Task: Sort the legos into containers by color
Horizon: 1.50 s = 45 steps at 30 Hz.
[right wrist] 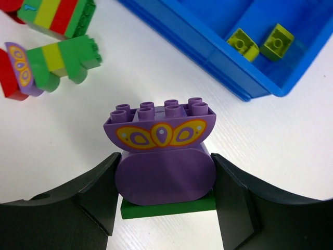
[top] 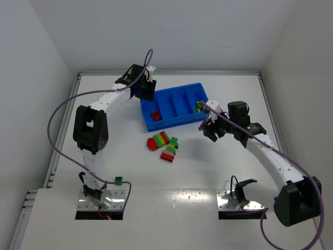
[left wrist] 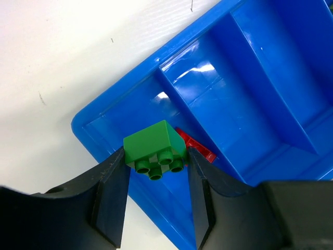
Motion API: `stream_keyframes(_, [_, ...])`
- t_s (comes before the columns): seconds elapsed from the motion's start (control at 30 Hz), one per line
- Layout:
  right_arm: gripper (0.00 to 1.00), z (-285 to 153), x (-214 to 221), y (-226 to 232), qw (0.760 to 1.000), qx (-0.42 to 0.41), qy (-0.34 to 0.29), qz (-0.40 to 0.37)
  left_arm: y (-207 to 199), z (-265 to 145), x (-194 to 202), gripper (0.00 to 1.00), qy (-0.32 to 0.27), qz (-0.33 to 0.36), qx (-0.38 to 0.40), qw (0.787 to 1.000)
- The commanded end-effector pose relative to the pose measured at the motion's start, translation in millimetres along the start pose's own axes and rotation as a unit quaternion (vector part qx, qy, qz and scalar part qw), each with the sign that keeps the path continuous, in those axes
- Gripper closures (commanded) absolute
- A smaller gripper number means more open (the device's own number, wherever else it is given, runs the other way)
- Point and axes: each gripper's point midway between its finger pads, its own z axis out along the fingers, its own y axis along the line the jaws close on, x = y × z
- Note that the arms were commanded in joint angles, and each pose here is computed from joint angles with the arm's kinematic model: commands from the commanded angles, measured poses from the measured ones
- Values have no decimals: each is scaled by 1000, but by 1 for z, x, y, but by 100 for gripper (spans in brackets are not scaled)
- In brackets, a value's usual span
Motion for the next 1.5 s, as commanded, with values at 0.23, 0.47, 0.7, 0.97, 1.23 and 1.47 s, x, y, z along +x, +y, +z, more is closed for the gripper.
stream_keyframes(0.23, [92, -7, -25, -50, 996, 65, -20, 52, -15, -23, -33, 88, -44, 29, 9, 999])
stream_keyframes(0.47, [93, -15, -43, -88, 991, 109, -12, 80, -20, -77, -53, 88, -82, 63, 8, 995])
stream_keyframes(0.7, [93, -18, -65, -82, 994, 74, -48, 61, -23, -111, -31, 88, -70, 75, 43, 994])
stream_keyframes(0.97, [93, -21, -77, -64, 995, 28, -75, 58, -40, -134, -42, 88, -82, 125, 67, 987])
stream_keyframes(1.23, [93, -21, -82, -82, 990, 35, -61, 121, -49, -101, -22, 88, -42, 102, 87, 990])
stream_keyframes(1.47, [93, -9, -87, -101, 982, 45, -72, 169, -84, -79, -37, 88, -38, 127, 127, 983])
